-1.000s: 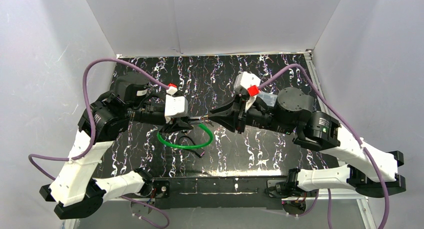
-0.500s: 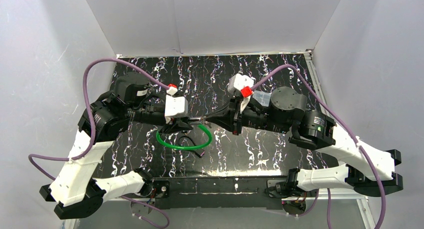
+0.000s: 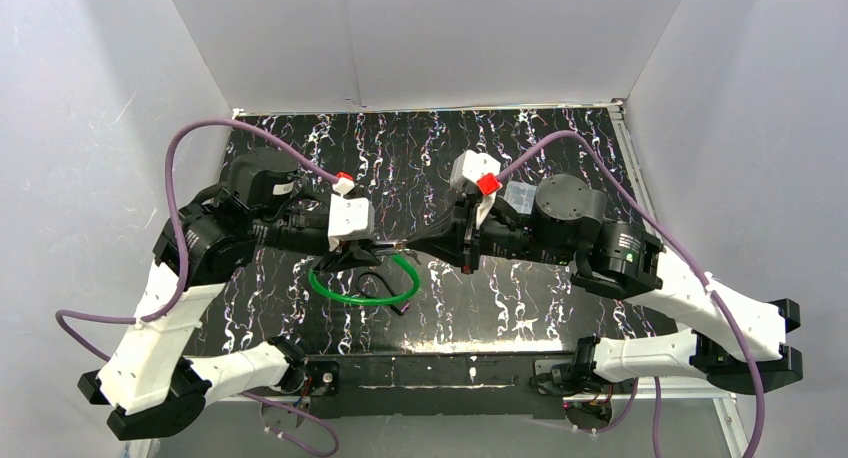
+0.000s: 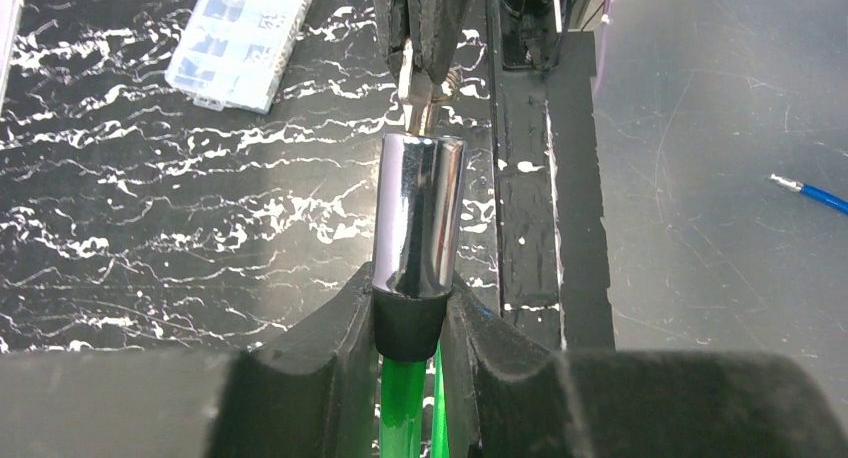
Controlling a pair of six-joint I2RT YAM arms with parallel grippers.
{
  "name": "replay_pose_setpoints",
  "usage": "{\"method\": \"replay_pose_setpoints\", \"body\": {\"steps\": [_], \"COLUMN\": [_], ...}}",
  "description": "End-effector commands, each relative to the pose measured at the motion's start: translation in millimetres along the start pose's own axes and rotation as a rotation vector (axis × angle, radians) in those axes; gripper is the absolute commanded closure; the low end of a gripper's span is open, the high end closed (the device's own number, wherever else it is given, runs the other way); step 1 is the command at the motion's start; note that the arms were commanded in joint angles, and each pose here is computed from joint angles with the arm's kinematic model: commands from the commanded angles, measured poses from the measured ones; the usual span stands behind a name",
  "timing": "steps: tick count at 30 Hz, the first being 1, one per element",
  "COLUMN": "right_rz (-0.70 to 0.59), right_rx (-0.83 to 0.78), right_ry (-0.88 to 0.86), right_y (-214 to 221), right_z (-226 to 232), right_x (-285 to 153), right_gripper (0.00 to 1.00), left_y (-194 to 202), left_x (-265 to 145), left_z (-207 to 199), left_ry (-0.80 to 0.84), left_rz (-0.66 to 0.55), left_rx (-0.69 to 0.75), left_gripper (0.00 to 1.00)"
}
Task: Unlock with the key
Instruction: Unlock the lock.
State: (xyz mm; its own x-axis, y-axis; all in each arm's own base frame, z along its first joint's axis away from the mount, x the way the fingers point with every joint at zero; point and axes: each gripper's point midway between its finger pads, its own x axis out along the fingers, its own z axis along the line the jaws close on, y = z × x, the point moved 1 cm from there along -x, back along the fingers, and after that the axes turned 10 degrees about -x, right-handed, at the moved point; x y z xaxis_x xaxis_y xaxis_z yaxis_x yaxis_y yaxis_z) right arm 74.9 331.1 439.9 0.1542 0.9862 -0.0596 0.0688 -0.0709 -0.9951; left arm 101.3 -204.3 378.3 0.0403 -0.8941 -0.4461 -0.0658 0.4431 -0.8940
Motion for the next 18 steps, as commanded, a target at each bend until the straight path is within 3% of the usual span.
{"method": "replay_pose_setpoints", "body": {"steps": [1,12,18], "right_rz": [0.014,0.023,0.032], "right_rx": [0.06,0.116,0.202], "right_ry": [-0.098,-0.056,-0.062], "right_y": [17.8,46.5,55.2], "right_z": [17.8,12.4,17.5], "right_x": [20.2,43.2,45.0], "right_gripper": [0.99,0.99,0.99], "left_y": [-25.8,-42.8,-50.1], "left_x": [-8.4,-9.8,-14.3], "left_z": [-5.3,-2.5,19.5], "left_ry": [0.005,-0.005,-0.137], "left_rz": [-0.089,-0.137,-0.164], "left_rx": [0.072,0.062,0.137], "left_gripper": [1.0,1.0,1.0]}}
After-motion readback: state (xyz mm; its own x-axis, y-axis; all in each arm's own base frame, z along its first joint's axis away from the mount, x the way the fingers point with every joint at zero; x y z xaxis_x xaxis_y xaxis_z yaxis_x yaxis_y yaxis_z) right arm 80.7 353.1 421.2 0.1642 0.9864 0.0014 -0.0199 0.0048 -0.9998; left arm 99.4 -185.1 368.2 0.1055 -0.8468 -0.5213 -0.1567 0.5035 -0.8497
